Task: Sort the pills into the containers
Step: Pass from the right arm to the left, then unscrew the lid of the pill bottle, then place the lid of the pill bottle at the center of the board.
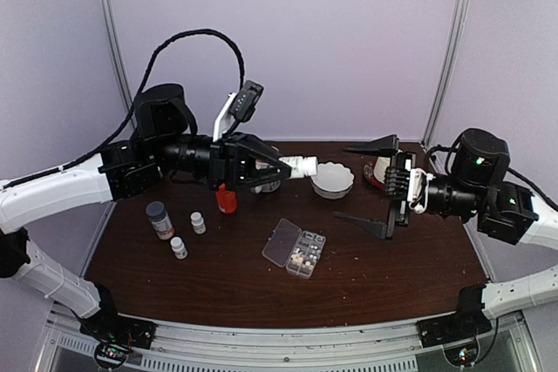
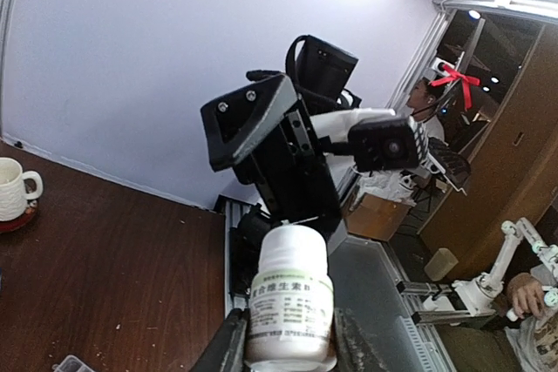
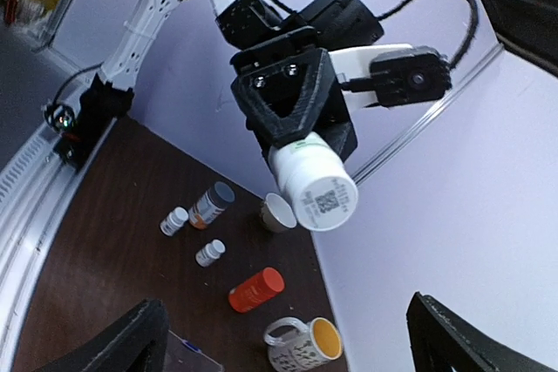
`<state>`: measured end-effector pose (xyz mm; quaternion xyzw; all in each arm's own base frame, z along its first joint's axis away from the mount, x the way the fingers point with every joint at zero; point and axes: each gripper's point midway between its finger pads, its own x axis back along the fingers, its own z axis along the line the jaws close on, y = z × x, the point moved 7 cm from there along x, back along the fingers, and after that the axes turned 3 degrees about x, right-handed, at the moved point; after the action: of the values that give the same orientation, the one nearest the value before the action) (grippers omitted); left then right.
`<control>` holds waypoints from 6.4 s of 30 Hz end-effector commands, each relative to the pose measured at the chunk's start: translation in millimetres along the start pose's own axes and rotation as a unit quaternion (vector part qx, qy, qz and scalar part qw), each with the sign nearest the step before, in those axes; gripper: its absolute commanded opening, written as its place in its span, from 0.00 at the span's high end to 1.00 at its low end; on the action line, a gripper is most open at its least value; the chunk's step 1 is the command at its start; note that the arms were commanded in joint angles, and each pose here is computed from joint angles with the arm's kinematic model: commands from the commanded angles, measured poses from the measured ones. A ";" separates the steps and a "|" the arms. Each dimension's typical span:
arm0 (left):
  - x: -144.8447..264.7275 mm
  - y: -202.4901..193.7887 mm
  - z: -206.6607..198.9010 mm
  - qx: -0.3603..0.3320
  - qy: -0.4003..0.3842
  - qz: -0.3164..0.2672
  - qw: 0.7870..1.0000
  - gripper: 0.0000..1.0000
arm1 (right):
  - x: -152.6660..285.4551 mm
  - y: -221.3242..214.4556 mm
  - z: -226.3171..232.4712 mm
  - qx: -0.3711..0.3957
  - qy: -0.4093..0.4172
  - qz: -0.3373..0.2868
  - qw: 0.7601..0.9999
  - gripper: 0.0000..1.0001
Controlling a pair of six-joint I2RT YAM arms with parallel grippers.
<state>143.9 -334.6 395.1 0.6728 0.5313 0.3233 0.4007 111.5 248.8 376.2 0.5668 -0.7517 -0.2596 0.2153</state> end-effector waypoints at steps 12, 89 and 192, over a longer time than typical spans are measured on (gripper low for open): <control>33.6 -3.3 10.1 -0.203 0.176 -0.021 0.963 0.95 | -8.0 -20.4 -19.5 -0.655 -0.055 0.117 0.745 0.00; 29.1 6.0 -28.0 -0.207 0.080 -0.083 0.972 0.99 | -53.5 32.6 -47.5 -0.480 0.063 -0.029 0.875 0.97; 57.8 -27.6 19.1 -0.015 0.028 -0.130 0.991 1.00 | -15.3 -190.9 98.5 -0.466 -0.040 0.581 0.666 1.00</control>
<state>158.8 -283.9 365.5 0.6029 0.6157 0.2664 0.4317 185.6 251.4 200.7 -0.0859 -0.7356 -0.4089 0.5332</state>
